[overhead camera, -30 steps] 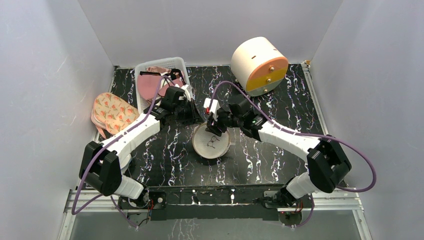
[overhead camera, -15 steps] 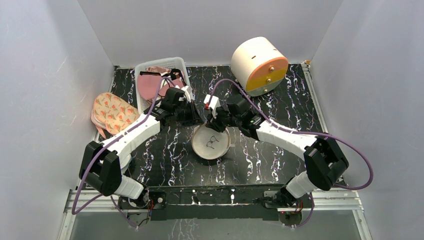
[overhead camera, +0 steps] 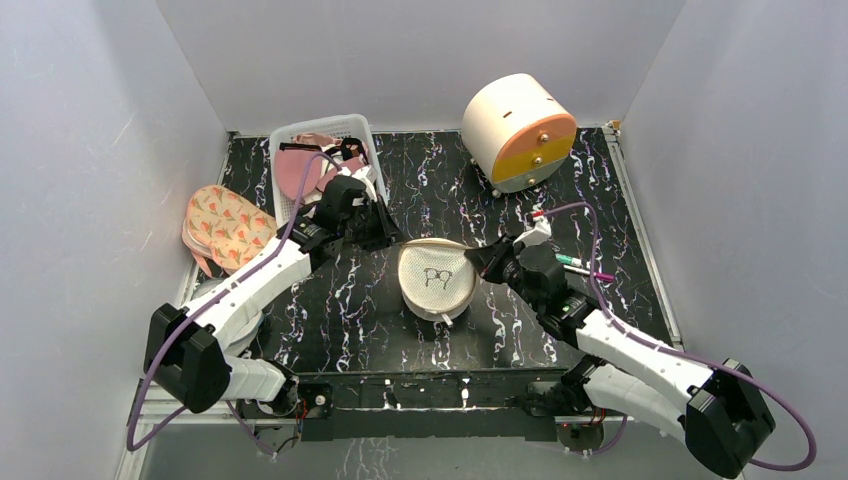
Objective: Unzip the laundry bag and remove the bra
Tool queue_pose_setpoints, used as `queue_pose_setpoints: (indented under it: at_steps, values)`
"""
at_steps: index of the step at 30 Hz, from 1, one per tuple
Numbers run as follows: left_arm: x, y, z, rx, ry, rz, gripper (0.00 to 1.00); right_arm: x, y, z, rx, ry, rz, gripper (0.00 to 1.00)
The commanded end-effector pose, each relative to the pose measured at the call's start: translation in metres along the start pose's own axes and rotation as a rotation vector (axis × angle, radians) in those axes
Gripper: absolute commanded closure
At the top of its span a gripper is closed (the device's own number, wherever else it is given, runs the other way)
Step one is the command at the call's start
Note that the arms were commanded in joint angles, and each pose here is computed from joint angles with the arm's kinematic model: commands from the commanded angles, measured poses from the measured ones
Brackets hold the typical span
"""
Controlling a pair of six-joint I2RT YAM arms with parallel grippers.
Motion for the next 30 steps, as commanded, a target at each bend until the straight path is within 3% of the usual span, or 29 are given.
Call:
queue_pose_setpoints:
  at_steps: [1, 6, 10, 14, 18, 26, 30]
  values:
    - [0.016, 0.002, 0.015, 0.014, 0.057, -0.028, 1.00, -0.001, 0.012, -0.033, -0.078, -0.173, -0.112, 0.87]
    - [0.014, 0.002, 0.009, 0.000, 0.019, 0.001, 1.00, -0.006, 0.031, -0.016, 0.332, -0.118, -0.034, 0.42]
    - [0.012, 0.001, 0.005, -0.008, -0.011, 0.019, 1.00, -0.010, 0.040, 0.023, 0.648, 0.129, 0.049, 0.28]
    - [0.011, 0.002, 0.003, -0.009, -0.022, 0.027, 1.00, -0.015, 0.037, 0.059, 0.866, 0.397, 0.141, 0.24]
    - [0.009, 0.003, 0.002, -0.011, -0.027, 0.034, 1.00, -0.025, 0.025, 0.081, 1.090, 0.620, 0.228, 0.29]
    - [0.008, 0.001, 0.000, -0.005, -0.038, 0.044, 1.00, -0.056, 0.013, 0.108, 1.352, 0.803, 0.275, 0.33]
    - [0.008, -0.001, 0.001, -0.002, -0.038, 0.049, 1.00, -0.074, 0.002, 0.108, 1.457, 0.780, 0.298, 0.36]
Point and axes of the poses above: each gripper's point midway between its finger pads, its own x axis back along the fingers, its own z axis along the line the jaws close on, y = z × x, the point moved 5 cm from there along x, back along the fingers, and after that the axes turned 4 degrees about -x, right-handed, at the moved point
